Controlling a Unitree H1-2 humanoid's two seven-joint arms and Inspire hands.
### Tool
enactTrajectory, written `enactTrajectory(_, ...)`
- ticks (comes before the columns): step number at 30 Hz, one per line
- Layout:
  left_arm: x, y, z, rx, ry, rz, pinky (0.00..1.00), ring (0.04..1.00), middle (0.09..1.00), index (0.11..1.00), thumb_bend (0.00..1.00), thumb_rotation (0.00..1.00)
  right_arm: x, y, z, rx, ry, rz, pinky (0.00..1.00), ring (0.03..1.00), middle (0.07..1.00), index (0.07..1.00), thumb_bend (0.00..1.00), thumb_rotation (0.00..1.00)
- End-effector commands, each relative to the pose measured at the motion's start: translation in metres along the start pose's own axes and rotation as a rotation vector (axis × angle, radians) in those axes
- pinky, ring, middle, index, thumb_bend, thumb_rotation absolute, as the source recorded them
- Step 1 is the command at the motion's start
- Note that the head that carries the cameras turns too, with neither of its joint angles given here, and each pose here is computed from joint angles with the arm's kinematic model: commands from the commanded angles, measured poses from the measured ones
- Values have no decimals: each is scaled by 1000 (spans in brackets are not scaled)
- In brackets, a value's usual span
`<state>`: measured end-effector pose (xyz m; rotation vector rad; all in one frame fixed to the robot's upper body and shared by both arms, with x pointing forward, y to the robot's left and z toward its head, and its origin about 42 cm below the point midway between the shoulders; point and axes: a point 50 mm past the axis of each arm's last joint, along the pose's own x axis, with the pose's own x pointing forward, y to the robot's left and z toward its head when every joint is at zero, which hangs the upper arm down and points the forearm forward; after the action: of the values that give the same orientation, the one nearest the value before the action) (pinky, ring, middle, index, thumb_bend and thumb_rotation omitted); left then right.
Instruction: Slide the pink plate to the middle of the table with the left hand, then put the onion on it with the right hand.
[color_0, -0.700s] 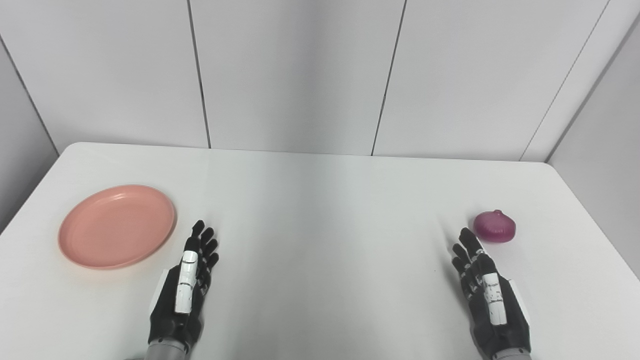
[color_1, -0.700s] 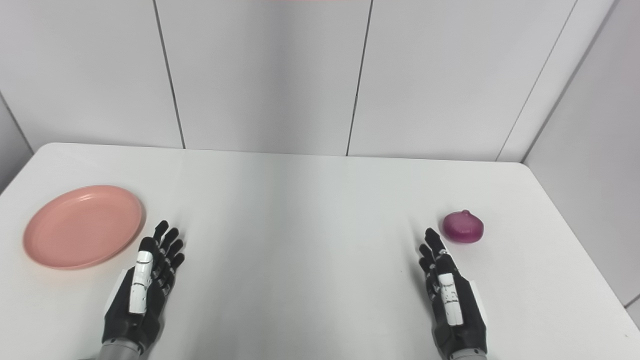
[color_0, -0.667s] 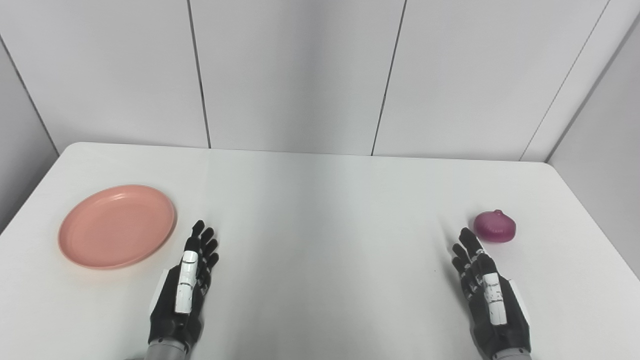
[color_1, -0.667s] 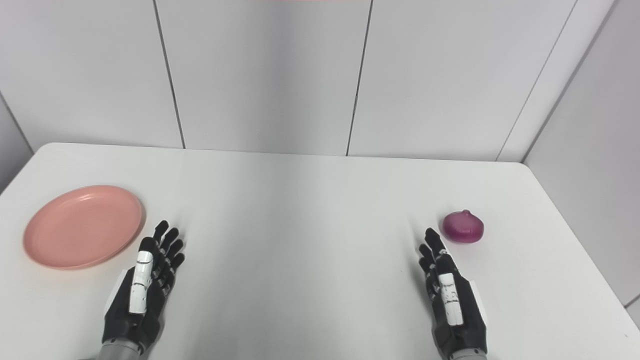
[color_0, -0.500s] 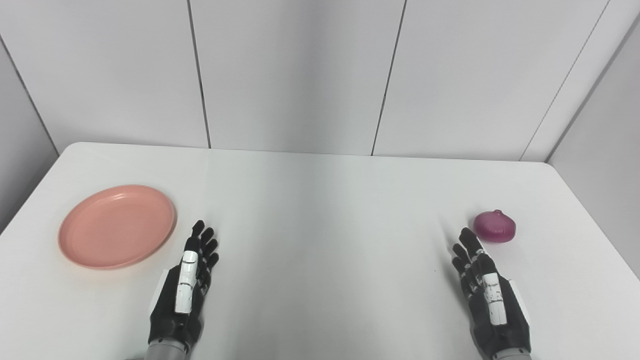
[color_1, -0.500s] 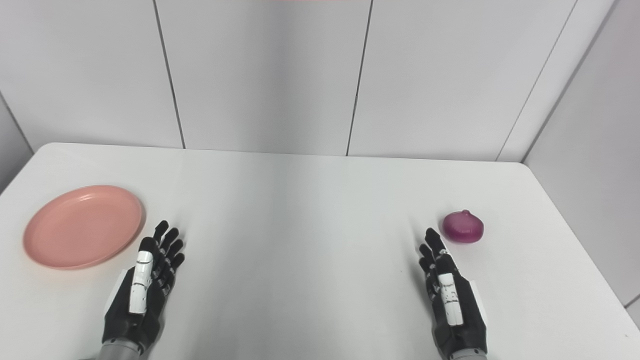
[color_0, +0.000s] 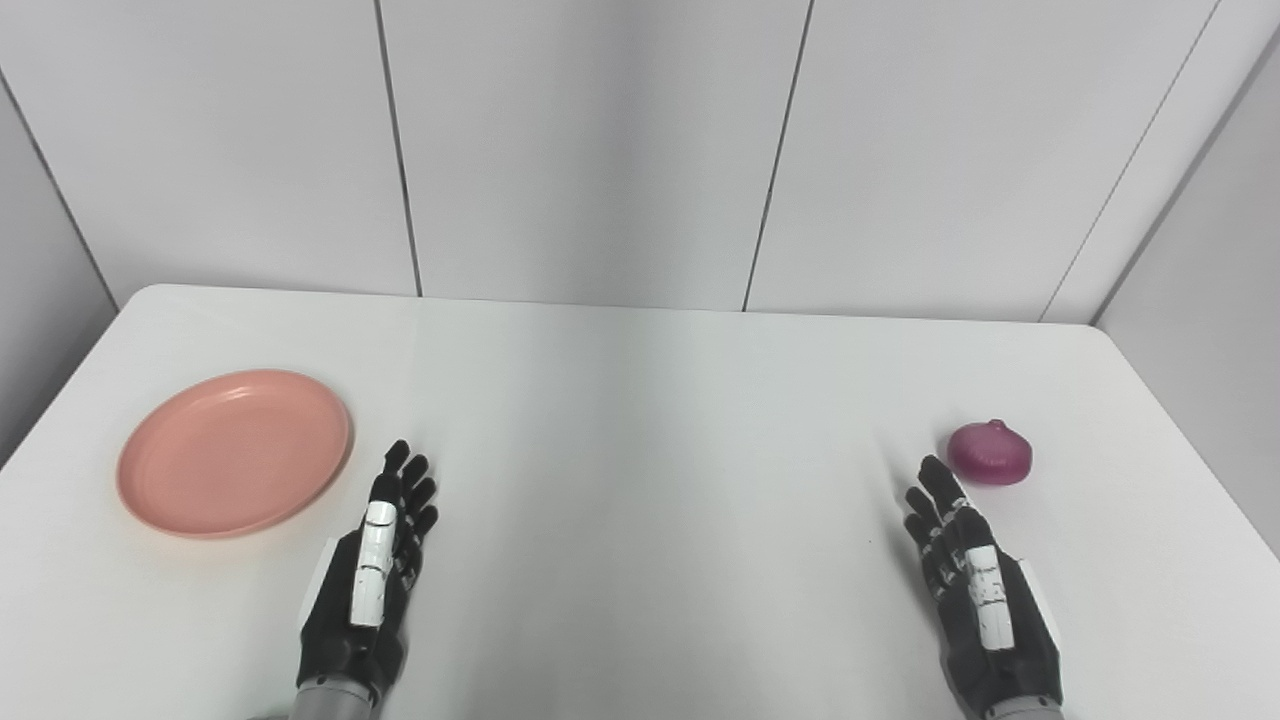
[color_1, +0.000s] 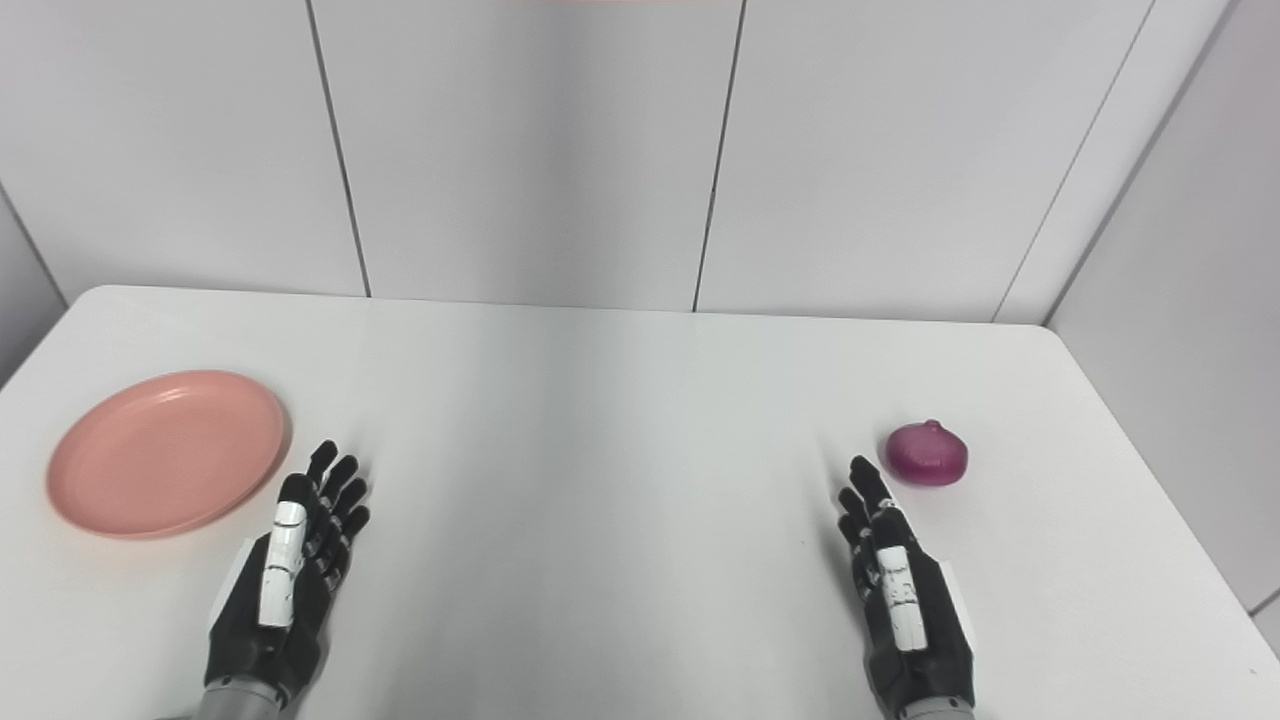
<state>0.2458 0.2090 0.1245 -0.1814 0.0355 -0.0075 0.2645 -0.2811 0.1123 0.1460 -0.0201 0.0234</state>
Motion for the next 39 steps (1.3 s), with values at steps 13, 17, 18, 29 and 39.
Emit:
enactTrajectory(13, -21, 5, -10, -4, 35, 25, 1000, 1000, 1000, 1000, 662, 976, -10, 1, -17, 25, 105, -6, 1000, 979, 976, 939, 892, 812)
enactTrajectory(17, -21, 5, -10, 0, 36, 23, 1000, 1000, 1000, 1000, 659, 971, -10, 1, -17, 27, 103, -2, 1000, 980, 976, 938, 897, 808)
enactTrajectory(18, -21, 5, -10, 0, 36, 22, 1000, 1000, 1000, 1000, 659, 971, -10, 1, -17, 28, 103, 0, 1000, 981, 977, 939, 898, 809)
enactTrajectory(29, -21, 4, -9, 0, 37, 27, 1000, 1000, 1000, 1000, 652, 961, -10, 1, -17, 25, 108, -1, 1000, 975, 974, 937, 898, 813)
enactTrajectory(39, -22, 3, -11, 0, 35, 27, 1000, 1000, 1000, 1000, 650, 957, -10, -1, -18, 23, 108, 1, 1000, 979, 974, 934, 912, 813)
